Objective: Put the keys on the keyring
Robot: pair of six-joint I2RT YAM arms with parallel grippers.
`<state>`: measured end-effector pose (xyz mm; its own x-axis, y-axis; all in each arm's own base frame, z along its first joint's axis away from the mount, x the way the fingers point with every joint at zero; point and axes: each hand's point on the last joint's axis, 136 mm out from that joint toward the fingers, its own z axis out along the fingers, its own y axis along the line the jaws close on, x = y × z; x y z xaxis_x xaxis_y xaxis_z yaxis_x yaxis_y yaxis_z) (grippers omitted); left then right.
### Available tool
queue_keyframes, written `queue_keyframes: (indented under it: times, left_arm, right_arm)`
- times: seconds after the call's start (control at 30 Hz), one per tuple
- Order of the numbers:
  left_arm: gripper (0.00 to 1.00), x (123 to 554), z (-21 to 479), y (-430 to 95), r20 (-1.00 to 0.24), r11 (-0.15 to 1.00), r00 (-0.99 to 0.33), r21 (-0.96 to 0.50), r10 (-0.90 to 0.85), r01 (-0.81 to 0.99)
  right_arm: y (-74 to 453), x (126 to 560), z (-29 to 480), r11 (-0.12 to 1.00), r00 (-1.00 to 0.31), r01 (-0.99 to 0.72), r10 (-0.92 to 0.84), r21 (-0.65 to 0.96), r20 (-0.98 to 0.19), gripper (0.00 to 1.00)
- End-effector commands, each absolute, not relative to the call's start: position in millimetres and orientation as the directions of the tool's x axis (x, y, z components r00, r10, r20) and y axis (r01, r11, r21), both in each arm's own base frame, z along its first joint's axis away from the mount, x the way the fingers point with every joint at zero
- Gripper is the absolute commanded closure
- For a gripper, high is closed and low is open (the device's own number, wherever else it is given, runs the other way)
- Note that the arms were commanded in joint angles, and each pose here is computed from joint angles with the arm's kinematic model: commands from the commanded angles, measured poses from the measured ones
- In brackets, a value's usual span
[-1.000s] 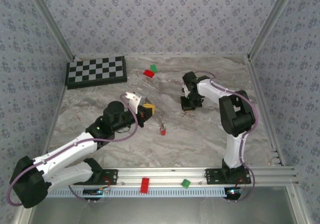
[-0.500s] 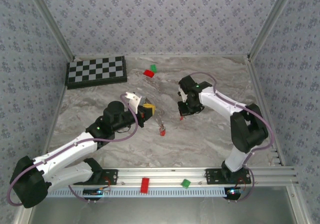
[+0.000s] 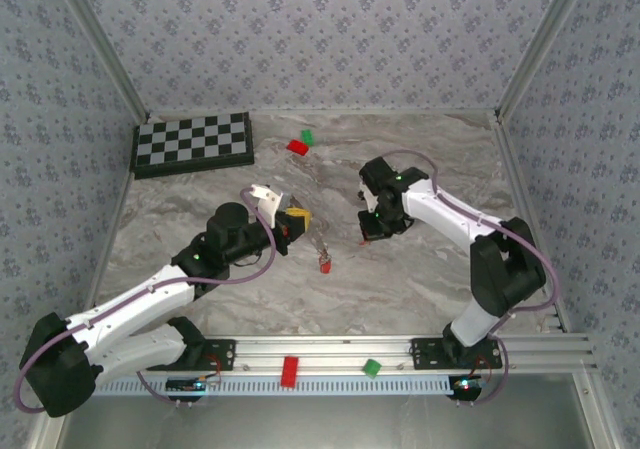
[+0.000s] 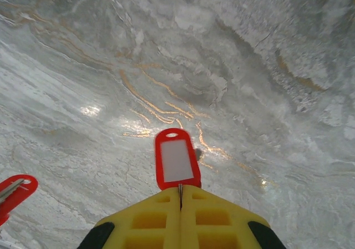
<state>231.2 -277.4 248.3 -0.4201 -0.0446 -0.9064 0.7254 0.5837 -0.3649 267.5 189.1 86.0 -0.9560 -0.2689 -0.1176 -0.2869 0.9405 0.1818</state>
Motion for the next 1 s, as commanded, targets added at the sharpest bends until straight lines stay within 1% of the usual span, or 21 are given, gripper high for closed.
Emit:
queue_keyframes:
  times: [0.0, 0.37, 0.67, 0.8, 0.97]
  left_arm:
    - [1.0, 230, 264, -280, -0.917, 0.561, -0.389, -0.369, -0.088, 0.741]
    - [1.0, 231, 262, -279, -0.918, 0.568, -0.389, -0.363, -0.081, 0.739]
    - [1.0, 232, 260, -280, -0.917, 0.57, -0.392, -0.363, -0.076, 0.737]
    - [1.0, 232, 260, -281, -0.916, 0.569, -0.393, -0.363, -0.076, 0.737]
    - [1.0, 231, 261, -280, -0.918, 0.569, -0.39, -0.362, -0.078, 0.738]
  right_arm:
    - [189, 269, 79, 0.942, -0.962, -0.274, -0.267, 0.194, -0.066, 1.0]
    - [186, 299, 70, 0.944, -0.967, -0.253, -0.247, 0.213, -0.055, 1.0]
    - [175, 320, 51, 0.949, -0.97, -0.241, -0.238, 0.201, -0.041, 1.0]
    - [173, 336, 42, 0.952, -0.966, -0.256, -0.245, 0.167, -0.085, 1.0]
    - [177, 353, 31, 0.959, -0.959, -0.24, -0.209, 0.154, -0.192, 1.0]
